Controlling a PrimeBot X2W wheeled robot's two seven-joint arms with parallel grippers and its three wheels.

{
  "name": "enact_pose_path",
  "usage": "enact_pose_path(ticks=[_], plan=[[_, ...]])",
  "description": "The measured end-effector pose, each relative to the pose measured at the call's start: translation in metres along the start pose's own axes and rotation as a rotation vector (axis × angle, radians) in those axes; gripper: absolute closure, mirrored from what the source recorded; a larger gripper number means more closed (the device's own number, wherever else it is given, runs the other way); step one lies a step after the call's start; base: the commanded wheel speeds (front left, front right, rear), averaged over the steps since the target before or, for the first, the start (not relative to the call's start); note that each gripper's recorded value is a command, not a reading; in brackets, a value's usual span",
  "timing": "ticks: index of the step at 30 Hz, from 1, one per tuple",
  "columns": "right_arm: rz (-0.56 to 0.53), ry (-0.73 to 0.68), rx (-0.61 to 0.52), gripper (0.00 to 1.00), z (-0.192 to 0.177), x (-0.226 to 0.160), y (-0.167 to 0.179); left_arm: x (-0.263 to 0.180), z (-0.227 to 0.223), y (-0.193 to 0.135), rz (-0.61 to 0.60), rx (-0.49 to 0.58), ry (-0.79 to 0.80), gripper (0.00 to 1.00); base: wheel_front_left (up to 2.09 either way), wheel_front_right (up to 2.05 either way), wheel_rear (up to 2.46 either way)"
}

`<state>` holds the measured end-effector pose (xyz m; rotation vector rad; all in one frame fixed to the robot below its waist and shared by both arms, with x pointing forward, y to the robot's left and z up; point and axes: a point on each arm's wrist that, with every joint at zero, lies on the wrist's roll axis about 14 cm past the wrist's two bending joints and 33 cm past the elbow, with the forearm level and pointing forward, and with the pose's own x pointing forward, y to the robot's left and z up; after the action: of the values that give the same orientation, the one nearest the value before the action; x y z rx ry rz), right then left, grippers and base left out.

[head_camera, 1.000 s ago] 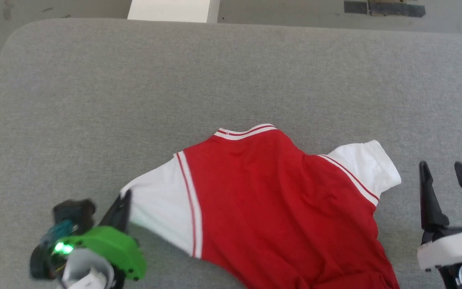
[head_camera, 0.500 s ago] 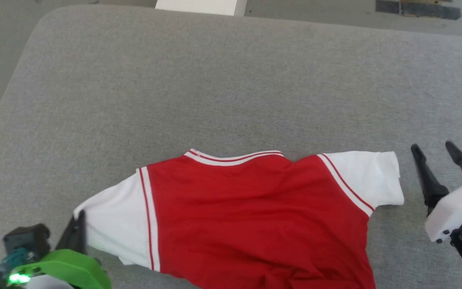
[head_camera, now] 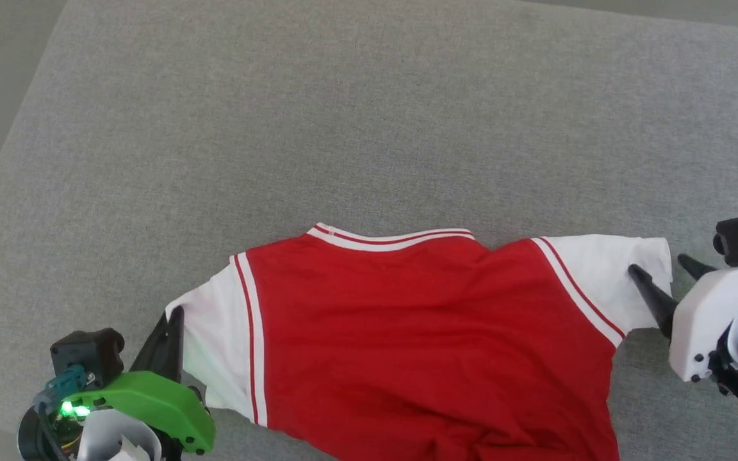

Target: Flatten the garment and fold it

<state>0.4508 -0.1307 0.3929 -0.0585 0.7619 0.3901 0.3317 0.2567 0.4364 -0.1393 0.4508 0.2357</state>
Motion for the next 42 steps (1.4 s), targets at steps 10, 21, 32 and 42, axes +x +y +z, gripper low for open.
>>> enact_pose_path(ticks=[10,21,32,42], plan=[[0.022,0.017,0.059,1.00,0.001,0.021,0.003,0.007,-0.001,-0.008,-0.029,0.005,0.002,1.00,0.00,0.00,0.00],[-0.033,-0.363,0.085,1.00,0.099,-0.022,-0.011,0.007,0.101,-0.066,-0.241,-0.012,-0.320,1.00,0.00,0.00,0.00],[-0.082,-0.770,-0.073,1.00,0.232,-0.139,-0.001,-0.023,0.238,-0.111,-0.374,0.138,-0.601,1.00,0.00,0.00,0.00],[-0.184,-0.940,-0.188,1.00,0.284,-0.242,-0.003,-0.067,0.321,-0.156,-0.493,0.205,-0.734,1.00,0.00,0.00,0.00]])
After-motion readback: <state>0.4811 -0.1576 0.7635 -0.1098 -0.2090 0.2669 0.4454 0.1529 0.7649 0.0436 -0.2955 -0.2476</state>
